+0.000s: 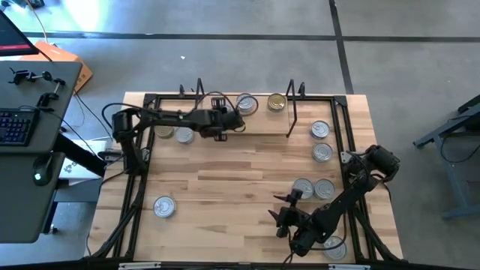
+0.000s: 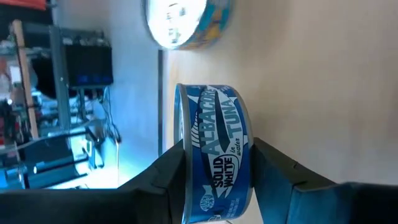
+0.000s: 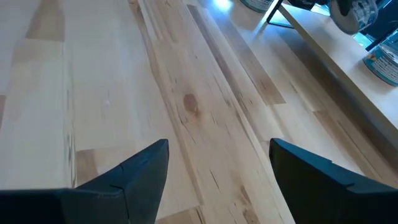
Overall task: Stack canned seafood by type on shelf
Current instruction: Put the blue tuna can on the shelf, then put the light green tuna can on the shelf and align it with the other light green tuna can
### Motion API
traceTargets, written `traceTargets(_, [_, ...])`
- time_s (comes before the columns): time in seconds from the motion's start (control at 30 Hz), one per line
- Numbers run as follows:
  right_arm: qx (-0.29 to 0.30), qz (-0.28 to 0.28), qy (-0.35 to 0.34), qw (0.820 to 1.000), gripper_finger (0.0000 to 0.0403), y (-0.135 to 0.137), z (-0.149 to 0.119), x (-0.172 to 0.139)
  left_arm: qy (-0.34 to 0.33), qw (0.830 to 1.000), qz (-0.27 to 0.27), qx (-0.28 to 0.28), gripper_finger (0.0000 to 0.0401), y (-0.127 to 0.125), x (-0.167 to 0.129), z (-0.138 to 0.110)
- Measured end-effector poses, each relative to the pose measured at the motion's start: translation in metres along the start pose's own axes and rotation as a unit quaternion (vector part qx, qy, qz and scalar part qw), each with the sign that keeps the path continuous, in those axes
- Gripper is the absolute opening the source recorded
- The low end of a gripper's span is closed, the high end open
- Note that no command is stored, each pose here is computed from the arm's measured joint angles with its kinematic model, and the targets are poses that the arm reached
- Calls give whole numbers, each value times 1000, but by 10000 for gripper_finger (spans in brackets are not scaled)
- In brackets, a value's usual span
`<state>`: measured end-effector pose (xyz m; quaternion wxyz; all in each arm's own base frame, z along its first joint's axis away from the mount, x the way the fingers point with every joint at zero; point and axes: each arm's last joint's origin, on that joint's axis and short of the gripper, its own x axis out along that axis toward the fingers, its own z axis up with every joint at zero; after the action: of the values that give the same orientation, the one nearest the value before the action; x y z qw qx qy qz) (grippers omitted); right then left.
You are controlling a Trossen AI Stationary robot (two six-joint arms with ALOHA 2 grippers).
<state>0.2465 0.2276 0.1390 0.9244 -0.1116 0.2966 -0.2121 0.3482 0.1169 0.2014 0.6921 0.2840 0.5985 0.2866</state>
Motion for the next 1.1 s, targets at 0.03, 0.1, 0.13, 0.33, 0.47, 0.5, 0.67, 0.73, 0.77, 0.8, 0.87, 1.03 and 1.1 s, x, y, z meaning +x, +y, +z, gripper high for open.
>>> traceTargets(0.03, [0, 0, 0, 1000, 271, 0, 0, 0, 2, 1000, 2, -6, 127, 3, 3, -1])
traceTargets(0.1, [-2, -1, 1, 1000, 271, 0, 0, 0, 11, 1000, 2, -6, 128, 8, 9, -4])
traceTargets(0.13, [-3, -1, 1, 1000, 271, 0, 0, 0, 13, 1000, 3, -9, 128, 11, 12, -5])
traceTargets(0.33, [-5, -1, 1, 1000, 271, -1, -1, 0, 36, 999, -5, -33, 137, 22, 29, -14])
traceTargets(0.47, [-4, -2, 2, 1000, 271, 0, -1, 0, 39, 998, -20, -43, 147, 25, 38, -18])
traceTargets(0.5, [-4, -2, 2, 1000, 271, 0, -1, 0, 39, 998, -22, -46, 150, 27, 39, -18])
traceTargets(0.67, [-3, -1, 2, 1000, 271, 0, -1, 0, 39, 996, -40, -69, 170, 29, 43, -21])
traceTargets(0.73, [-3, -2, 1, 1000, 271, 0, -1, 0, 32, 995, -55, -73, 183, 28, 43, -21])
traceTargets(0.77, [-3, -1, 1, 1000, 271, 0, -1, 0, 26, 995, -68, -73, 191, 27, 43, -21])
traceTargets(0.8, [-3, -1, 1, 1000, 271, 0, -1, 0, 21, 994, -79, -73, 199, 27, 43, -21])
traceTargets(0.87, [-3, -1, 2, 1000, 271, 0, -1, 0, 12, 993, -95, -74, 215, 25, 42, -20])
traceTargets(1.03, [-4, -1, 2, 1000, 271, 0, -1, 0, 11, 991, -101, -90, 251, 26, 44, -20])
traceTargets(1.1, [-9, -1, 2, 1000, 271, 0, -1, 0, 14, 991, -99, -93, 262, 29, 44, -22])
